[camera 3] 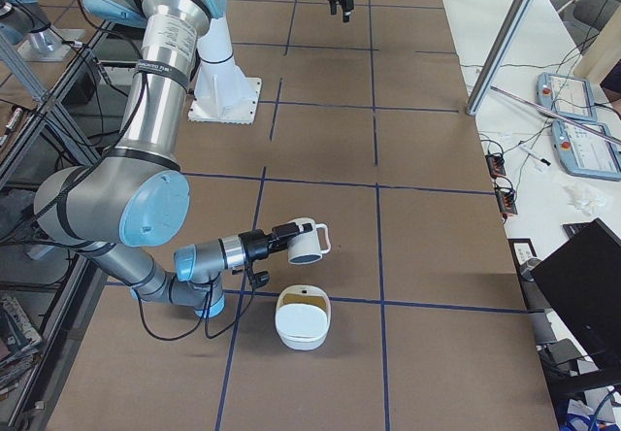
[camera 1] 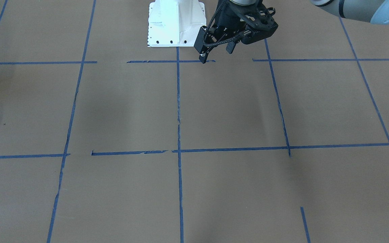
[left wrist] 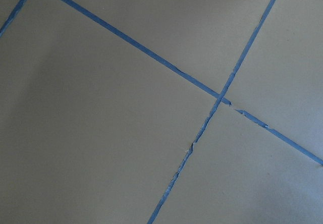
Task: Left arm hands cup to right arm to dump lemon
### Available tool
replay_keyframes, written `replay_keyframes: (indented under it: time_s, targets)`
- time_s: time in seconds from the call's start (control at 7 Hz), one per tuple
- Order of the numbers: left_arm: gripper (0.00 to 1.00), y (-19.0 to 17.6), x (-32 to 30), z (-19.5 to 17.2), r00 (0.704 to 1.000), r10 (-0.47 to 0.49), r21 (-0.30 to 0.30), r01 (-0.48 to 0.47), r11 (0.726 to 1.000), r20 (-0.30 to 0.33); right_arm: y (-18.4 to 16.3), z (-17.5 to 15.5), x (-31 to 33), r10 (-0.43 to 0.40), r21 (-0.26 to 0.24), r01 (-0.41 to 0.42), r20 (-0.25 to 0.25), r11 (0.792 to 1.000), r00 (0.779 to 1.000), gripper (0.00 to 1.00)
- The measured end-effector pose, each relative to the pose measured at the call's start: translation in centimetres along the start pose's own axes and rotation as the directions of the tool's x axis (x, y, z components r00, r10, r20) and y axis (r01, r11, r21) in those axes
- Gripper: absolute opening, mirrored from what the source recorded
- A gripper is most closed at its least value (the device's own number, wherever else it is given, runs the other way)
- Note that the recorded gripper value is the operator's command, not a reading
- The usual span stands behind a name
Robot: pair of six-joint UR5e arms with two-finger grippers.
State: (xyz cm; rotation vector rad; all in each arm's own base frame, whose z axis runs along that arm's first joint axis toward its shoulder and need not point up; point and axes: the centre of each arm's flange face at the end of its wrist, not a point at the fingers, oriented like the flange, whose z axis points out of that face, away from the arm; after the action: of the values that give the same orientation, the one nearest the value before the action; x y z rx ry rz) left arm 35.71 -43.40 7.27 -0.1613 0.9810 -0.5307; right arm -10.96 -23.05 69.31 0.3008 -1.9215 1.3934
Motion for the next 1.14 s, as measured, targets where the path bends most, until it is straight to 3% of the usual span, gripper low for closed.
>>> replay_keyframes:
  time_s: [0.14, 0.29, 0.43, 0.71, 1.0, 1.14]
  targets:
    - [1.0, 0.0, -0.1, 0.1, 1.0, -0.001, 0.0, 0.001, 1.0, 0.002, 3.6, 1.9, 0.1, -0.119, 0.011, 0.12, -0.02, 0.993, 0.993, 0.07]
    - [1.0, -0.1, -0.1, 0.1, 1.0, -0.001, 0.0, 0.001, 1.0, 0.003, 7.5, 4.1, 0.4, -0.253, 0.021, 0.254, -0.039, 0.967, 0.967, 0.06]
    - [1.0, -0.1, -0.2, 0.1, 1.0, -0.002, 0.0, 0.002, 1.0, 0.004, 11.0, 6.3, 1.0, -0.375, 0.026, 0.377, -0.05, 0.926, 0.926, 0.05]
    - [1.0, -0.2, -0.2, 0.1, 1.0, 0.001, 0.001, -0.001, 1.0, 0.005, 17.9, 11.6, 1.9, -0.564, 0.05, 0.568, -0.068, 0.822, 0.823, 0.04]
    - [1.0, -0.4, -0.4, 0.1, 1.0, 0.01, 0.003, -0.01, 1.0, 0.006, 24.6, 16.0, 0.1, -0.683, 0.067, 0.692, -0.118, 0.719, 0.721, 0.04]
    - [1.0, -0.6, -0.9, 0.2, 1.0, 0.022, 0.005, -0.022, 1.0, 0.01, 29.0, 19.7, -0.6, -0.737, 0.071, 0.751, -0.153, 0.657, 0.659, 0.04]
